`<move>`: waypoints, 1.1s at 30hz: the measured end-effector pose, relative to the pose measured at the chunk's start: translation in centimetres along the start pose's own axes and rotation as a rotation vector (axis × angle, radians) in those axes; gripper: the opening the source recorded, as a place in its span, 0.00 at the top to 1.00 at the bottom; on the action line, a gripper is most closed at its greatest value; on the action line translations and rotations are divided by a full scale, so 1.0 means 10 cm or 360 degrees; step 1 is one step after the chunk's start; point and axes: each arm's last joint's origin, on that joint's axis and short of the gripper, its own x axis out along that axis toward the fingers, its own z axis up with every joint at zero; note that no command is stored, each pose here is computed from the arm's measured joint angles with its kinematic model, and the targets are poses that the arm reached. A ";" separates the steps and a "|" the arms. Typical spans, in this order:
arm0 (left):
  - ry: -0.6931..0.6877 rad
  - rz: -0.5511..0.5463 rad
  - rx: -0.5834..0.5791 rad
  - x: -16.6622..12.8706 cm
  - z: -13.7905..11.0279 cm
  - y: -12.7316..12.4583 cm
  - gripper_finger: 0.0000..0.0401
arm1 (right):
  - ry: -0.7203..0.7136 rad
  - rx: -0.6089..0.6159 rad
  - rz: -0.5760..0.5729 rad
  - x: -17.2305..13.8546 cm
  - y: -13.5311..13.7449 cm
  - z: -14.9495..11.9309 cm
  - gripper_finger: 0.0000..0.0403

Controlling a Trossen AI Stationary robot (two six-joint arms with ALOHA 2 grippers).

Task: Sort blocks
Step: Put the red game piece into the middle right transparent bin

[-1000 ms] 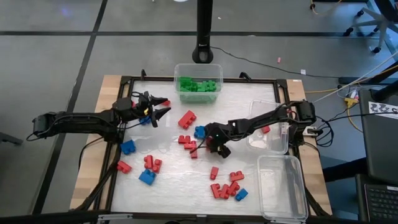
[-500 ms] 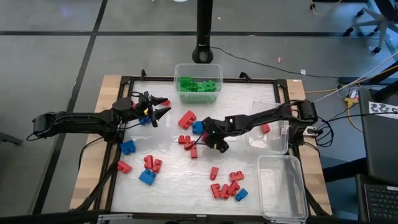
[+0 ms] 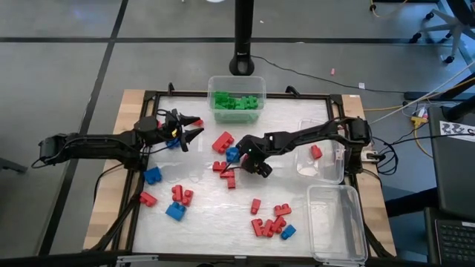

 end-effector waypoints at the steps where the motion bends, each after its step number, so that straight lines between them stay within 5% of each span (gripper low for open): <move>1: 0.0000 0.0000 0.0000 0.00 0.00 0.00 0.37 | -0.0004 -0.0002 -0.0003 0.00 0.00 0.00 0.19; 6: 0.0000 0.0000 0.0005 0.00 0.00 0.00 0.37 | -0.0015 0.0022 0.0003 0.00 -0.03 -0.04 0.20; 14: -0.0002 0.0000 0.0000 0.00 0.00 0.00 0.37 | -0.0001 0.0203 0.0086 0.00 -0.06 -0.18 0.36; 33: -0.0003 -0.0001 -0.0006 0.00 0.00 0.00 0.37 | 0.0054 0.0090 0.0040 0.00 -0.05 -0.17 0.54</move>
